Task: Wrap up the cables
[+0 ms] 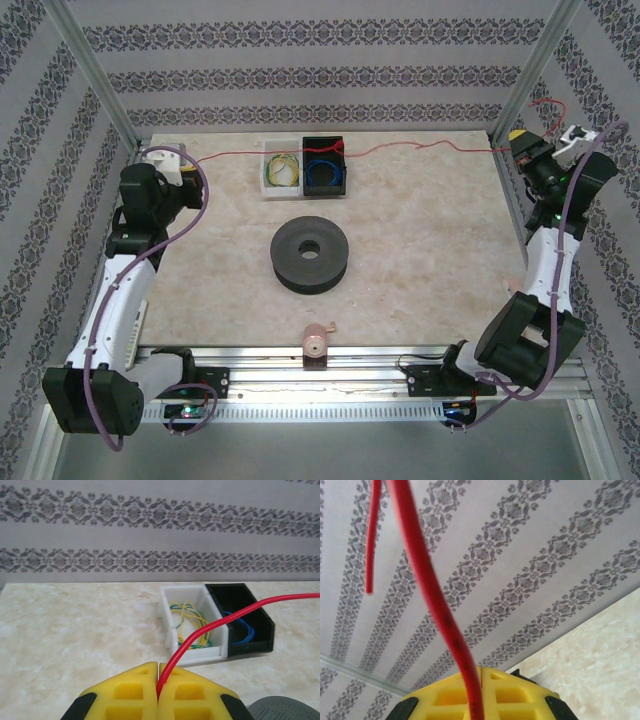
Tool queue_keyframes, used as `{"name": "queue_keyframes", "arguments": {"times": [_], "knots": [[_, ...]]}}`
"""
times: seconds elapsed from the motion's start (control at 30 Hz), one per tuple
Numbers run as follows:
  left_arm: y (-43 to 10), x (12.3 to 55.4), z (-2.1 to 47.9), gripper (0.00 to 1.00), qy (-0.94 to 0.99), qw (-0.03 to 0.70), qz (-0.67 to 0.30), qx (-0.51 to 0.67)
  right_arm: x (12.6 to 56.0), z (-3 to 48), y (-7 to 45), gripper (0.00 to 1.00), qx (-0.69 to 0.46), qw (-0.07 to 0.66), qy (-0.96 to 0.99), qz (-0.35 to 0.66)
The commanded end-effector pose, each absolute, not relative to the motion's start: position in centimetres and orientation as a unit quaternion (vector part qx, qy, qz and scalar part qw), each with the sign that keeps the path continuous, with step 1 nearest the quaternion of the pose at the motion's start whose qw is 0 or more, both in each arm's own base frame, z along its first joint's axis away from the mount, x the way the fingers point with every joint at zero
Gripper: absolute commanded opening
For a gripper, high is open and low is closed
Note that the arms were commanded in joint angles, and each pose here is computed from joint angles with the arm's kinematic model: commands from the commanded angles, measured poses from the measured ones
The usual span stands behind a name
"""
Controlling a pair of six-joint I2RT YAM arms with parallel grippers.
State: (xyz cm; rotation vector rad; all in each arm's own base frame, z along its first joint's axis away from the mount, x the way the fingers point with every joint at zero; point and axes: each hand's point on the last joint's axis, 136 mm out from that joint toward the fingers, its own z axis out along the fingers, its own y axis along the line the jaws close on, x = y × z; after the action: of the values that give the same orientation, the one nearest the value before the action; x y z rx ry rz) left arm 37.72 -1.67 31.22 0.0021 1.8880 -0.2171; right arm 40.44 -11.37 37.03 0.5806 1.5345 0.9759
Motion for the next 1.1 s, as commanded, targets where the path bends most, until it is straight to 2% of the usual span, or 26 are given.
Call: {"name": "queue_keyframes", "arguments": {"times": [0.0,0.17,0.3,0.43,0.6,0.73,0.9,1.07], "knots": [[2.4,37.2,32.7,0.0,0.8,0.594,-0.046,-0.071,40.2,37.4,-14.4,0.0,0.275,0.607,0.633,0.394],[2.3,37.9,34.9,0.0,0.778,0.624,-0.055,-0.052,41.0,38.0,-12.5,0.0,0.252,0.587,0.637,0.431],[-1.2,39.8,37.9,0.0,0.743,0.656,-0.132,0.009,43.3,37.5,-4.5,0.0,0.184,0.532,0.671,0.482],[-6.3,41.9,40.2,0.0,0.722,0.668,-0.155,0.091,44.3,36.7,2.9,0.0,0.14,0.483,0.686,0.525],[-11.6,44.0,41.3,0.0,0.692,0.677,-0.176,0.18,43.8,37.5,9.5,0.0,0.089,0.428,0.685,0.583],[-12.9,45.7,40.7,0.0,0.681,0.679,-0.192,0.198,42.4,38.9,13.7,0.0,0.046,0.395,0.676,0.62],[-13.4,47.9,38.5,0.0,0.697,0.661,-0.2,0.191,41.1,40.6,16.5,0.0,0.009,0.378,0.667,0.642],[-11.5,49.6,35.6,0.0,0.73,0.646,-0.155,0.159,41.3,44.0,12.8,0.0,0.018,0.436,0.646,0.626]]}}
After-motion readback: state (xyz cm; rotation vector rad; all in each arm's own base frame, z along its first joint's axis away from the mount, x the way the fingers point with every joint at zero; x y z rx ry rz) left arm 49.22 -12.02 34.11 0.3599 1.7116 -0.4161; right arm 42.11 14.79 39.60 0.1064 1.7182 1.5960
